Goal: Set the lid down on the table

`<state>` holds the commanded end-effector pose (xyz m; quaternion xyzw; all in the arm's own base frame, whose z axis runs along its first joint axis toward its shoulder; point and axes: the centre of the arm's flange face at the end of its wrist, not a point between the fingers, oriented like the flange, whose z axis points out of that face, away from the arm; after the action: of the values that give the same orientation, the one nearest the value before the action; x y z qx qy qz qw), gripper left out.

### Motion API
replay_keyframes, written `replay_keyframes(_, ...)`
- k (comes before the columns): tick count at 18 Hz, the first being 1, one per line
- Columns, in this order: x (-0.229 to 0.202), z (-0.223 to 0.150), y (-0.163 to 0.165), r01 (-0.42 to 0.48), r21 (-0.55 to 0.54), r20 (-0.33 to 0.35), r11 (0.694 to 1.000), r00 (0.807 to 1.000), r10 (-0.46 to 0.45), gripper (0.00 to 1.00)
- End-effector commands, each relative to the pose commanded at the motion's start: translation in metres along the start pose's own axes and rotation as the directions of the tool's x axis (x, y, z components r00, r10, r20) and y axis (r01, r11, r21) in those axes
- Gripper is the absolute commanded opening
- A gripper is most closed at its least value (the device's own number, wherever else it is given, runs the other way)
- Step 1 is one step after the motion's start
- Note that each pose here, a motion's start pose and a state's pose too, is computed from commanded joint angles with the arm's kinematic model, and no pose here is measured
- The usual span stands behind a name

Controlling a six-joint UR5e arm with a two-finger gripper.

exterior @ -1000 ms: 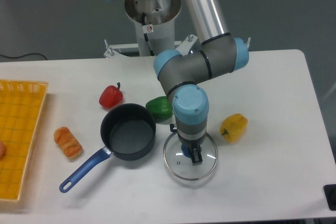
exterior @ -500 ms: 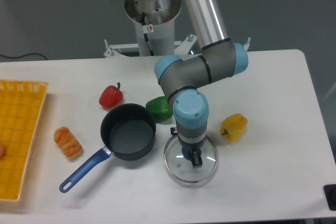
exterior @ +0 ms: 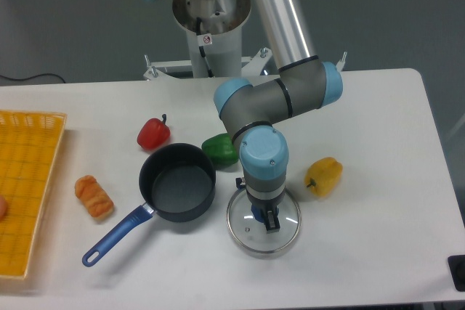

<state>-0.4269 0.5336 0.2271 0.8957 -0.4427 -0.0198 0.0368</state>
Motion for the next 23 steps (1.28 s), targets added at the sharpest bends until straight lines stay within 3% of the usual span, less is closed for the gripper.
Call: replay_keyframes(23,0.0003,0.0096,-0.0049,0.0,0.001,-0.013,1.0,1.0,0.0,0.68)
